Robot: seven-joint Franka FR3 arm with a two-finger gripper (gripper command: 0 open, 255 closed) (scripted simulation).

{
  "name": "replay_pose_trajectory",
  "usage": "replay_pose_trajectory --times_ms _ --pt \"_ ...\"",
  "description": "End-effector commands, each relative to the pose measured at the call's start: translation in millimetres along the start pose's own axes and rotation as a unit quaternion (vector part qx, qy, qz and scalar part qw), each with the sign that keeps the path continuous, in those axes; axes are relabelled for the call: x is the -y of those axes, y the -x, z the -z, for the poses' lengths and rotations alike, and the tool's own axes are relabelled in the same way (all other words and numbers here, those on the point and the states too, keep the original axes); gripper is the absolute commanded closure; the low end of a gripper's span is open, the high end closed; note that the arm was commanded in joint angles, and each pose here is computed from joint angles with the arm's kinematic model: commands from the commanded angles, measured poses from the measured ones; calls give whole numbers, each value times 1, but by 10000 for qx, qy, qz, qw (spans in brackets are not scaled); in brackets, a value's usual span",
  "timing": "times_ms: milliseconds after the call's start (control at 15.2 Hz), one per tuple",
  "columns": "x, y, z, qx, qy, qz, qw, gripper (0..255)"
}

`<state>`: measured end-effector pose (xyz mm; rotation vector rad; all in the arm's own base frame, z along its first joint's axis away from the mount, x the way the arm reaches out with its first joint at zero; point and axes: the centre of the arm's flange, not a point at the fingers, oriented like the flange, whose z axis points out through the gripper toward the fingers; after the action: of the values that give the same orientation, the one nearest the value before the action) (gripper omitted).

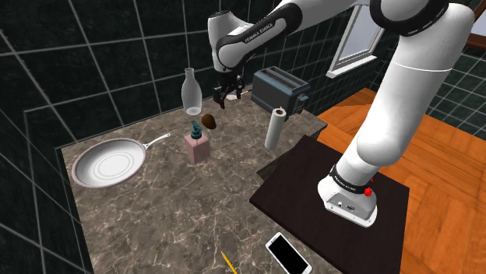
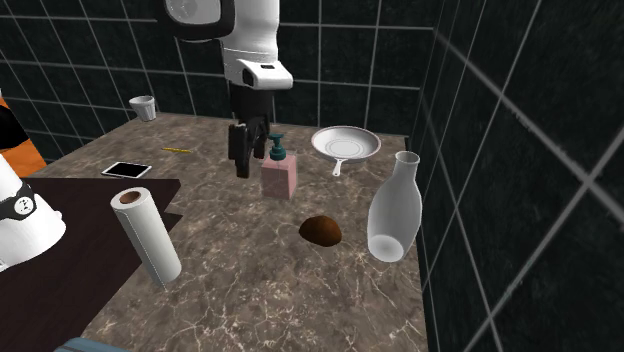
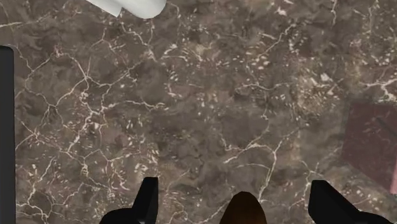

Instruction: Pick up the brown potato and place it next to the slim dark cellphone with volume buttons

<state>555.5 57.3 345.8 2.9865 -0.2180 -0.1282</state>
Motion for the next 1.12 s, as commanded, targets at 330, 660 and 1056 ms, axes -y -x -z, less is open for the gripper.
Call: replay_pose_trajectory --times_ms 330,660,1056 --pt "31 -69 -52 -17 191 -180 9997 0" --pt "50 -122 -90 -28 326 -306 9990 0" --pt "65 -169 -128 -38 446 -418 9981 0"
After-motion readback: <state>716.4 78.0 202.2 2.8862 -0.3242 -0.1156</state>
